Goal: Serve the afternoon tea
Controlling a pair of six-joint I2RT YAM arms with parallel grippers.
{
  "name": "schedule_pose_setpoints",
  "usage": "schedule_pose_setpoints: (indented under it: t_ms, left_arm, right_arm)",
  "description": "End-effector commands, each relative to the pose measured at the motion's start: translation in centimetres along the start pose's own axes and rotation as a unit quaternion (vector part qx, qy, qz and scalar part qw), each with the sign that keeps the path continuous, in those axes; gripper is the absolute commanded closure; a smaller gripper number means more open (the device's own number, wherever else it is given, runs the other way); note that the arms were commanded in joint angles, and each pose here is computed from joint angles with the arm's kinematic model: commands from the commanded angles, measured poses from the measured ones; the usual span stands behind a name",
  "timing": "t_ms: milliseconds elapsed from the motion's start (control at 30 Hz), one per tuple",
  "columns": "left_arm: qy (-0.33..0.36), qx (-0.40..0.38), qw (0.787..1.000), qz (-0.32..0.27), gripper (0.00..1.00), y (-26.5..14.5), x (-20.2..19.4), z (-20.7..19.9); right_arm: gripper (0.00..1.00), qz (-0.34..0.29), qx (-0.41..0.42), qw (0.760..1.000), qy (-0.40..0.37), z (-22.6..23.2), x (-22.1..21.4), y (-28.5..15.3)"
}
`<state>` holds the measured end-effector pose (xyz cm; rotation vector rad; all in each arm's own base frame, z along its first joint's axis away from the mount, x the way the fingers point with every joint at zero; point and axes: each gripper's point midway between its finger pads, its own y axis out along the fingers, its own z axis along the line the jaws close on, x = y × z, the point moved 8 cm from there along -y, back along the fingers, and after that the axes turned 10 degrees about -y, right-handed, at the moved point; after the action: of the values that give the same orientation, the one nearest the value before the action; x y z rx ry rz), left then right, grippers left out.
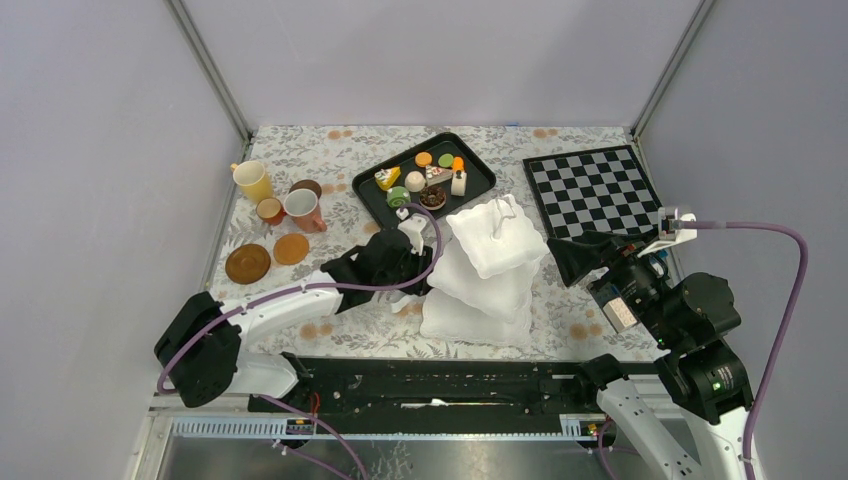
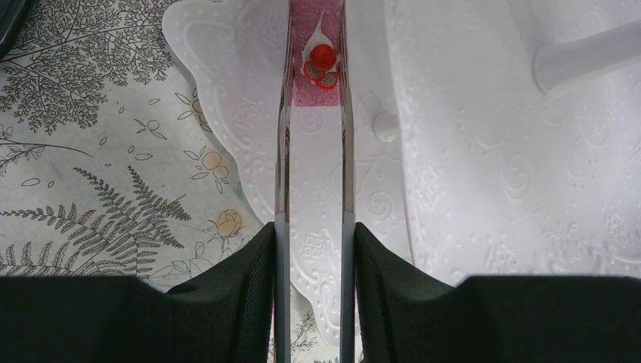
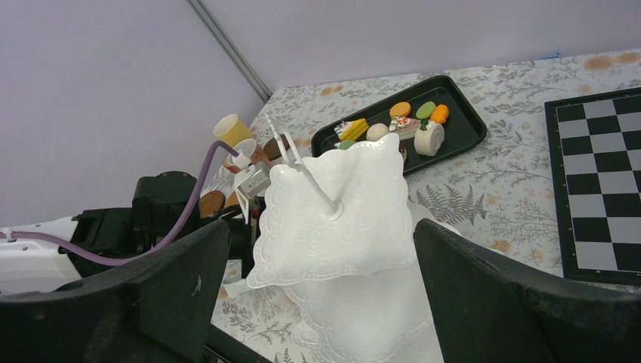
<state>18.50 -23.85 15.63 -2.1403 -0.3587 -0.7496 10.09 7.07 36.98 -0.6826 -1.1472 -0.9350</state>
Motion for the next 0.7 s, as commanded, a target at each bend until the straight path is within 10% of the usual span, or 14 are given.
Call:
schedule_pose_setpoints:
  t_ms: [0,667]
  left_arm:
    - [0.002,-0.039,0.999,-0.036,1.00,0.2,1.4,-1.4]
    - [0.004,-0.010,1.000,-0.021,0.78,1.4,0.8,-0.5]
  right_arm:
    - [0.02,-0.020,0.011,1.000,0.003,0.3,0.7,0.2]
    - [0.02,-0.020,0.015,1.000,0.008,0.4,0.7,0.6]
